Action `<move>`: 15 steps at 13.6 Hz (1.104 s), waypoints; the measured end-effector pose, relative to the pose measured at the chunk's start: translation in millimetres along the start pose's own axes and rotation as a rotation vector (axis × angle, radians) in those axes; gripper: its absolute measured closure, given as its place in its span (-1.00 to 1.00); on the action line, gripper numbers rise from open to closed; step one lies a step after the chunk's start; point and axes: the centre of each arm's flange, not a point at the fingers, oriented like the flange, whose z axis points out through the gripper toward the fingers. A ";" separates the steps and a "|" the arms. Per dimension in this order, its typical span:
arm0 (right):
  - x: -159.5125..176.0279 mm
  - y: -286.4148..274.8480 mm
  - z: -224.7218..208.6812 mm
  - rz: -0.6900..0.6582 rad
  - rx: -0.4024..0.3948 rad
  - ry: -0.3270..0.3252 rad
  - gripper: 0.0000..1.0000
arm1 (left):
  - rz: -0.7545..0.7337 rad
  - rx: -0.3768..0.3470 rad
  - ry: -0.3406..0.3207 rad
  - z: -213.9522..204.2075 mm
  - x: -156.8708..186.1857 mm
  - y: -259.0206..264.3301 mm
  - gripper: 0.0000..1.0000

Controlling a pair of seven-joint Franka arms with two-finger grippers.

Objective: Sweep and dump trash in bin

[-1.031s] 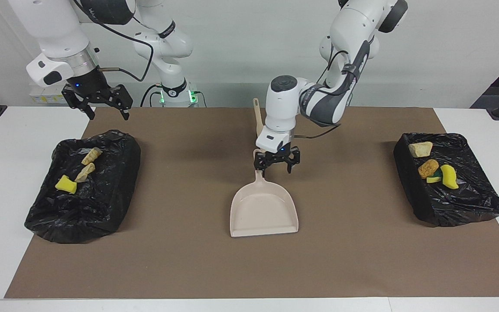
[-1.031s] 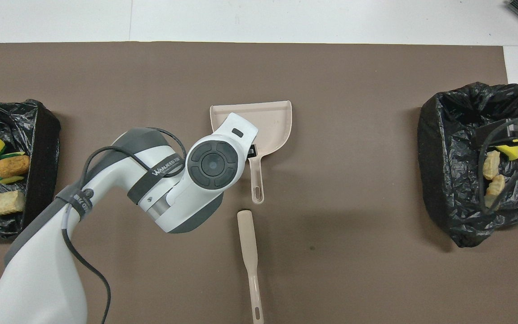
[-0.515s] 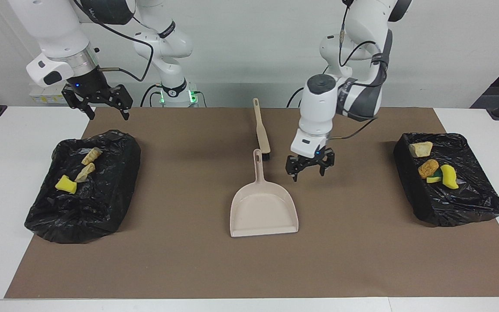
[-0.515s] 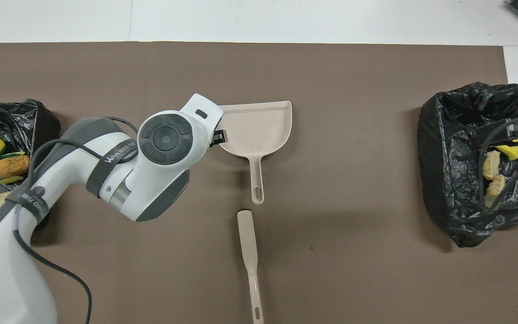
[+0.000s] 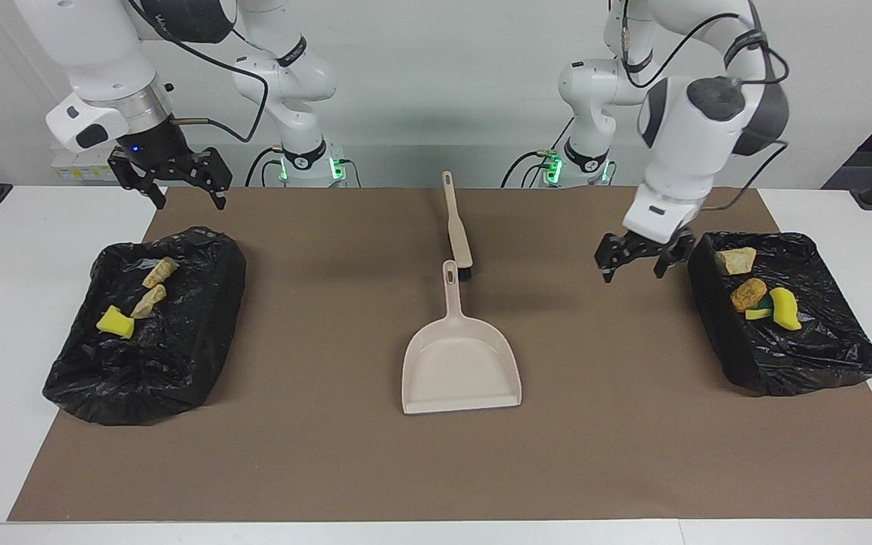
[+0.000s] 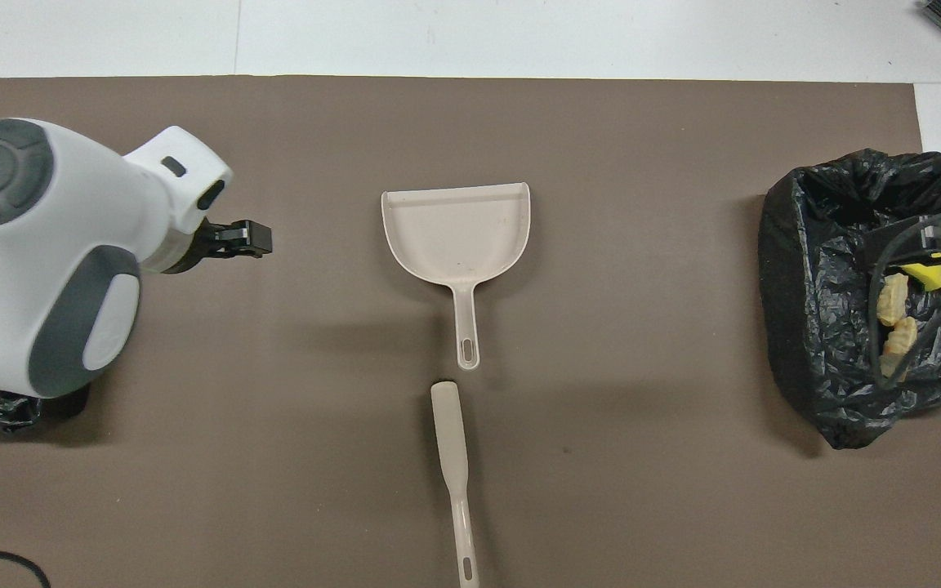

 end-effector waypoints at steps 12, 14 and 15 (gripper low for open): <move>0.0 0.0 0.0 0.000 0.000 0.000 -1.00 | -0.041 -0.055 -0.070 -141.2 -44.2 -73.0 -1.00; 0.0 0.0 0.0 0.000 0.000 0.000 -1.00 | -0.003 -0.060 -0.074 -138.7 -44.0 -74.7 -1.00; 0.0 0.0 0.0 0.000 0.000 0.000 -1.00 | 0.012 -0.060 -0.076 -137.6 -43.7 -77.5 -1.00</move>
